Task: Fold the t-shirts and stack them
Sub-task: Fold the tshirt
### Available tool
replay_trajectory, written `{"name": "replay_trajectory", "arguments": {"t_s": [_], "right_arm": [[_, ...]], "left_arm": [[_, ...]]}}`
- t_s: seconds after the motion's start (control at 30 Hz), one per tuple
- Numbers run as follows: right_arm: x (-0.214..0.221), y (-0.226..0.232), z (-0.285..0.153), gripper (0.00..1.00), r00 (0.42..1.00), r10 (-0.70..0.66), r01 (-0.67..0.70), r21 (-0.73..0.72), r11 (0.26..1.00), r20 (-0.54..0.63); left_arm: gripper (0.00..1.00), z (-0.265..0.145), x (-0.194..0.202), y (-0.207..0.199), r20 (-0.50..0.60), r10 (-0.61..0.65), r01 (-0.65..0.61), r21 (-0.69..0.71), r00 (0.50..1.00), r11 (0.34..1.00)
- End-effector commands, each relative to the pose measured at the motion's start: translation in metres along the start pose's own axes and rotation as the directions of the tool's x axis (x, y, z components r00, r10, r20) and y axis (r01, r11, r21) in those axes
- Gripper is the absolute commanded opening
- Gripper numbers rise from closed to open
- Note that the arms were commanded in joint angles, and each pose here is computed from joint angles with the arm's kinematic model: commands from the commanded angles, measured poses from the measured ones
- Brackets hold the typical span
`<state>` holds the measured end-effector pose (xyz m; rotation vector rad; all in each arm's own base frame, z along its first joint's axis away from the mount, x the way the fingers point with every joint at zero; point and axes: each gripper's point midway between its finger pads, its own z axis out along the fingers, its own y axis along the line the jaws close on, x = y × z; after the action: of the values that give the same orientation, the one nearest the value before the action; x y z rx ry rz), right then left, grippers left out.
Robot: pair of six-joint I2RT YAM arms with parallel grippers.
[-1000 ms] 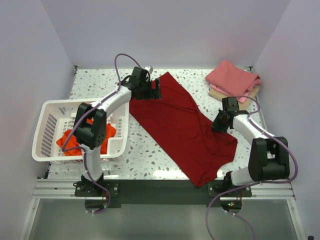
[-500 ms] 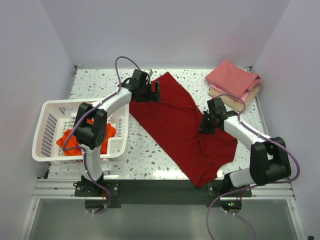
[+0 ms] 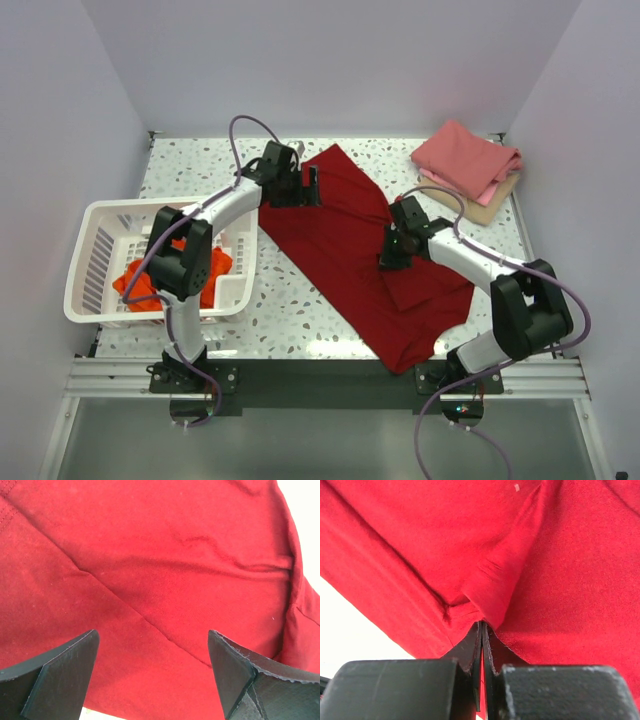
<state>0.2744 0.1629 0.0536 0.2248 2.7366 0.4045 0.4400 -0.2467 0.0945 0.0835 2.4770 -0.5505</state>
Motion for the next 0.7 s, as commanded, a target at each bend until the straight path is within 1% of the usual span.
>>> {"name": "replay_trajectory", "arguments": {"t_s": [0.0,0.27,0.4,0.43,0.47,0.5,0.53,0.57,0.6,0.63,0.67], "right_arm": [[-0.007,0.017,-0.005,0.00,0.999,-0.031,0.032,-0.029,0.999,0.009],[0.004,0.013,-0.004,0.00,0.997,-0.066,0.066,0.005,0.998,-0.030],[-0.001,0.016,-0.010,0.00,0.997,-0.075,0.075,0.012,0.997,-0.027],[-0.003,0.017,-0.013,0.14,0.997,-0.078,0.078,0.012,0.997,-0.027],[-0.003,0.016,-0.016,0.23,0.997,-0.075,0.076,0.026,0.997,-0.036],[-0.019,0.022,-0.024,0.32,0.997,-0.082,0.082,0.032,0.996,0.007],[-0.026,0.023,-0.028,0.44,0.995,-0.092,0.091,0.041,0.995,0.023],[-0.030,0.024,-0.032,0.49,0.995,-0.097,0.096,0.045,0.994,0.022],[-0.049,0.030,-0.040,0.53,0.993,-0.097,0.094,0.047,0.994,0.069],[-0.059,0.029,-0.043,0.58,0.990,-0.104,0.099,0.064,0.993,0.095],[-0.067,0.028,-0.043,0.60,0.989,-0.102,0.094,0.077,0.993,0.104]], "left_arm": [[0.95,-0.021,-0.019,-0.014,0.068,0.019,-0.021,0.035,0.997,0.999],[0.95,-0.017,-0.035,-0.021,0.086,0.018,-0.022,0.047,0.996,0.999],[0.95,-0.016,-0.050,-0.030,0.108,0.015,-0.023,0.067,0.994,0.997],[0.95,-0.015,-0.052,-0.032,0.110,0.014,-0.022,0.071,0.994,0.997],[0.95,-0.011,-0.053,-0.032,0.106,0.012,-0.020,0.072,0.994,0.997],[0.95,-0.013,-0.060,-0.036,0.123,0.012,-0.022,0.079,0.992,0.997],[0.95,-0.012,-0.063,-0.036,0.125,0.011,-0.021,0.078,0.992,0.997],[0.95,-0.008,-0.062,-0.036,0.117,0.009,-0.018,0.080,0.993,0.997],[0.95,-0.009,-0.068,-0.039,0.129,0.005,-0.017,0.086,0.992,0.996],[0.95,-0.004,-0.067,-0.040,0.124,0.003,-0.014,0.087,0.992,0.996],[0.95,-0.002,-0.068,-0.040,0.123,0.000,-0.011,0.089,0.992,0.996]]}}
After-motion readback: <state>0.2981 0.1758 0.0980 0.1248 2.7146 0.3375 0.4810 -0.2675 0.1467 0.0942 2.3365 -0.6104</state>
